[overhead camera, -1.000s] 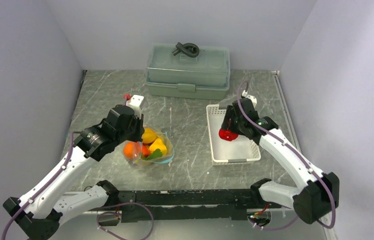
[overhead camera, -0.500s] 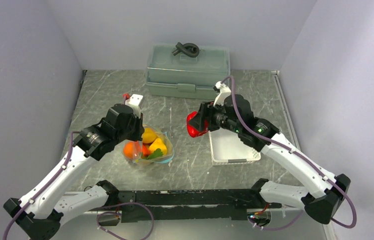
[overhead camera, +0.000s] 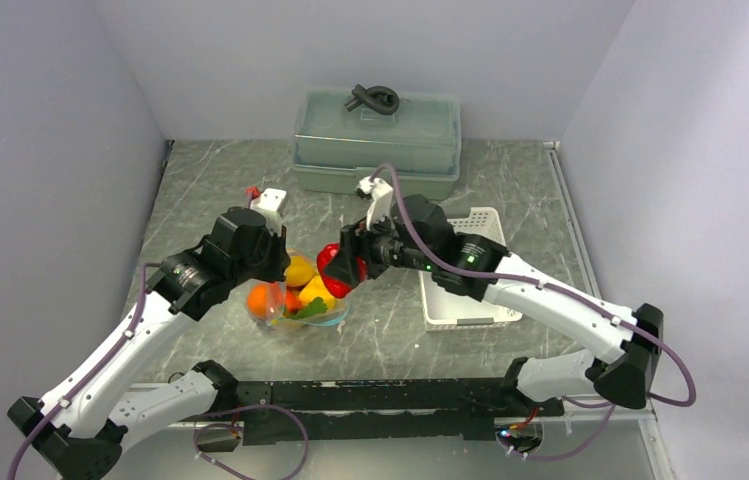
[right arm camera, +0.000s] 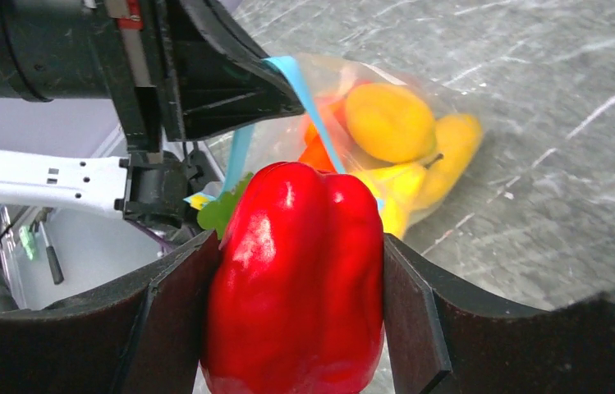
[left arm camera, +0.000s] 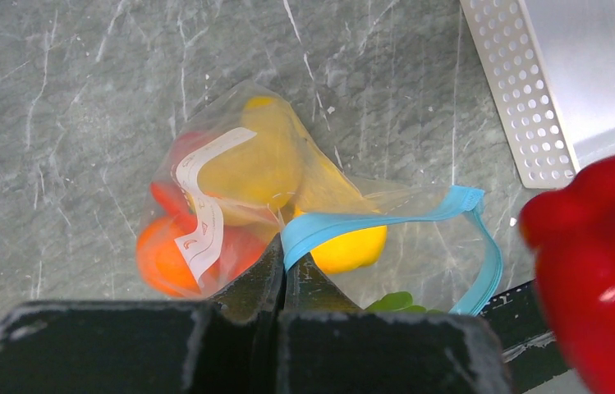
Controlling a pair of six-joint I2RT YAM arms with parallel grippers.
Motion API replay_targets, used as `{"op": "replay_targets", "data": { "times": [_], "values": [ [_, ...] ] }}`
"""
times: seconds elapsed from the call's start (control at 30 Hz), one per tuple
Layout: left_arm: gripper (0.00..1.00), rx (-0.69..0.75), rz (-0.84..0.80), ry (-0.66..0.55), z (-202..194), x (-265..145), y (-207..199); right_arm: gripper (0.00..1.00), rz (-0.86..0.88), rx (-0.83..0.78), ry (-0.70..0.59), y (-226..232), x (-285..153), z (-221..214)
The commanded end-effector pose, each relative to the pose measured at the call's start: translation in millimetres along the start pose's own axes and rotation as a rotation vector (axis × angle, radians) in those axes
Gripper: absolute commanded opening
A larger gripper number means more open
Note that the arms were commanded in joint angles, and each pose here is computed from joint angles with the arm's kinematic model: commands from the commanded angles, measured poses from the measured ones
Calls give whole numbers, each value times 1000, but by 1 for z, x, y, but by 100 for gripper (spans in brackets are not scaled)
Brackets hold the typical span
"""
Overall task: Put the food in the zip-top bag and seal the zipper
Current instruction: Place the fake vegetable in the zipper food storage bag.
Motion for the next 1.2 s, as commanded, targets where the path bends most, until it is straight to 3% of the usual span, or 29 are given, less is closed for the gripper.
{"op": "replay_targets", "data": {
  "times": [0.0,0.33,0.8,0.97,1.17],
  "values": [
    [0,8,-26,-42,9,-1,-3,8,93,-99,-57,36,7,24],
    [0,7,-41,-49,10,-2,-5,7,130,-161,33,52,36,6],
    [0,9,-61,-61,12,-4,-7,7,-2,-159,112,14,72,-28],
    [0,11,-77,-71,13,-6,-10,15,-58,-147,128,3,87,-33],
    [0,10,-84,-70,13,-6,-11,37,-103,-125,96,-4,98,-27]
  ]
}}
Point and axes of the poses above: each gripper's point midway between its finger pads, its own x axis out along the fingers, its own y axis along the line the jaws close on, z = x × y, the point moved 1 cm from there along -x, back along the fingers, and after that the axes turned 5 degrees about x, right-handed, at the moved point
